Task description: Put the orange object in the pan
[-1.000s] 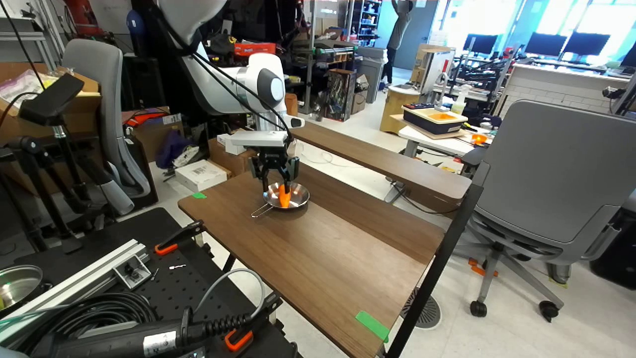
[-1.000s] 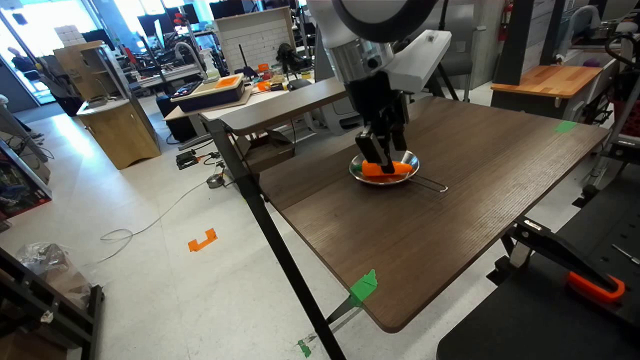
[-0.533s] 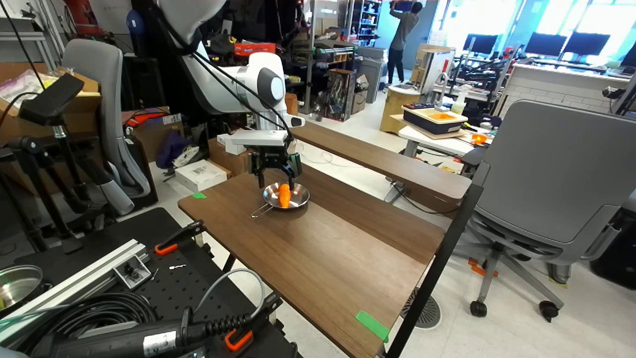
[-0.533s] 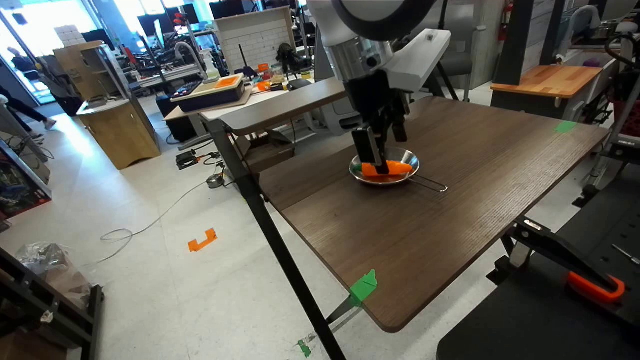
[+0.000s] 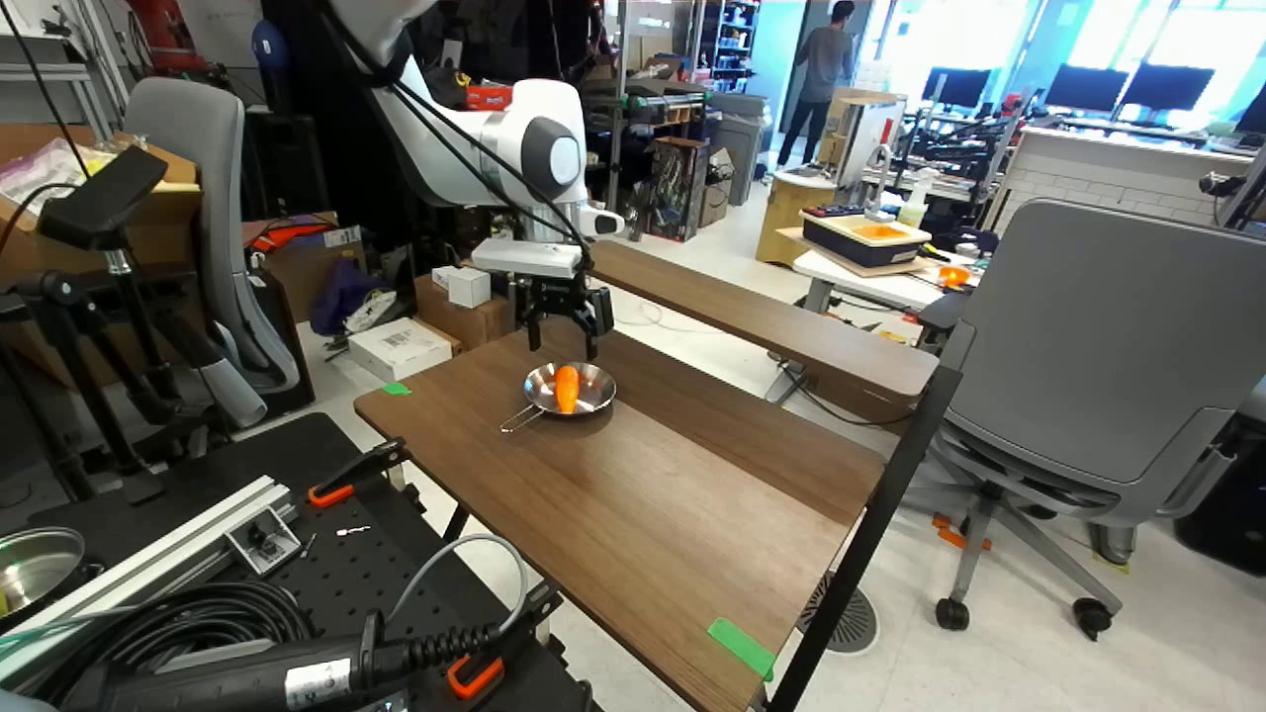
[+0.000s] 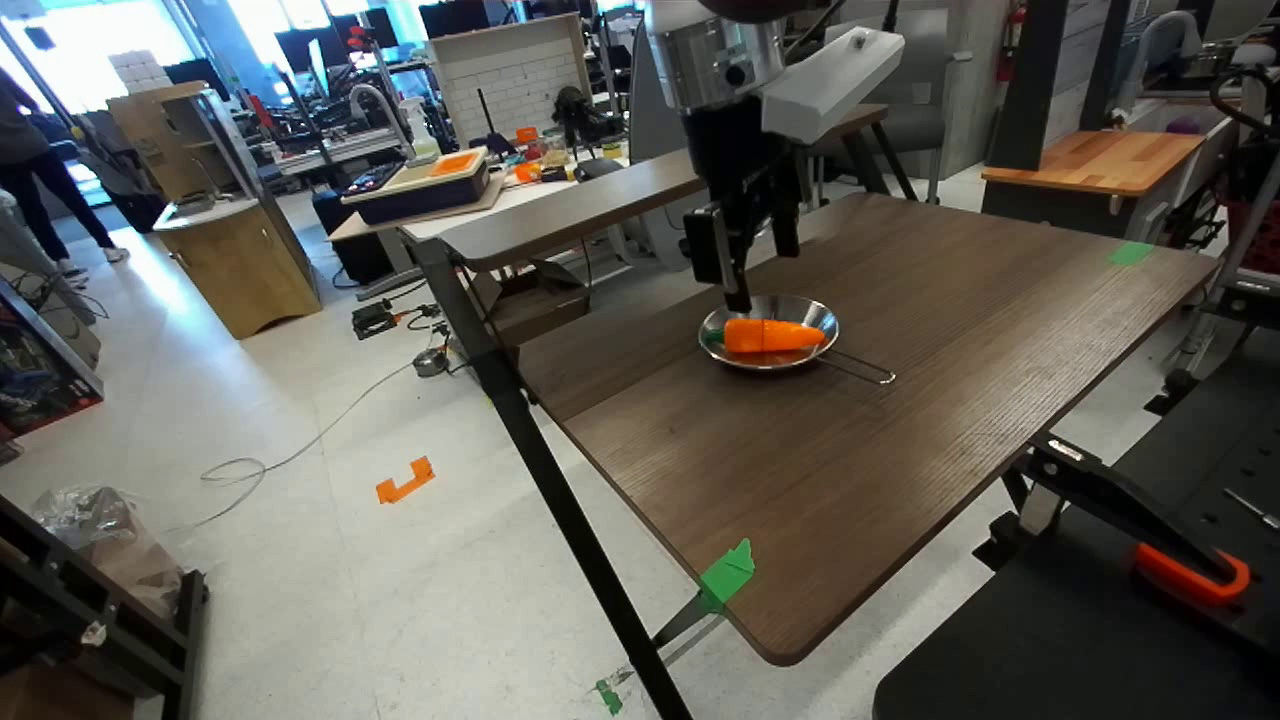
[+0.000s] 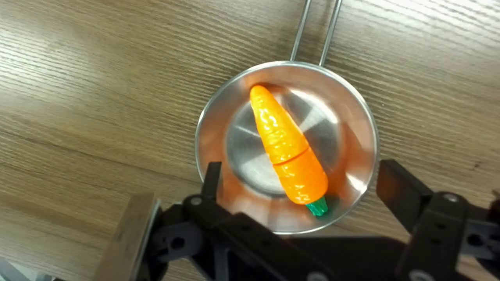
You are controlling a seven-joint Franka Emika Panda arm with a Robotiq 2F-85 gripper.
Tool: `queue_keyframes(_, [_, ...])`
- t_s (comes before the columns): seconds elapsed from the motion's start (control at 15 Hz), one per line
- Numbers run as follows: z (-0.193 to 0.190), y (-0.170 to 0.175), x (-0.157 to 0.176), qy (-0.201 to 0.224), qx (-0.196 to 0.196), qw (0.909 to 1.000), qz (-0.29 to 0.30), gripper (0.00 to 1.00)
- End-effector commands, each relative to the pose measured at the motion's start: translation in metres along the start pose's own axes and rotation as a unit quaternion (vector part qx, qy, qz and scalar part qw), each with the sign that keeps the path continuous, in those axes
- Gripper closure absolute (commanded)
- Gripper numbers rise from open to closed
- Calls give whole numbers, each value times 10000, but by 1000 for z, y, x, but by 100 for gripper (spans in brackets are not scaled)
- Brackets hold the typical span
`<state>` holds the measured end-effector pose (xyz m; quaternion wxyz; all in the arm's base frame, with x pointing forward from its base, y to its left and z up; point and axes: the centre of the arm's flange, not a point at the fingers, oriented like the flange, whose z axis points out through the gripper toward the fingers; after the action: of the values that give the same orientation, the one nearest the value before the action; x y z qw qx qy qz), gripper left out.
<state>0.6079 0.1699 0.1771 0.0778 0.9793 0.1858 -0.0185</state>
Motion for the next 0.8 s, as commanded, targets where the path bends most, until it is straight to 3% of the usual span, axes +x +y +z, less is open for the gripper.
queue_keyframes(0.0, [-10, 5, -8, 150, 116, 9998, 86, 0])
queue_keyframes(0.73, [-9, 5, -4, 102, 130, 9998, 90, 0])
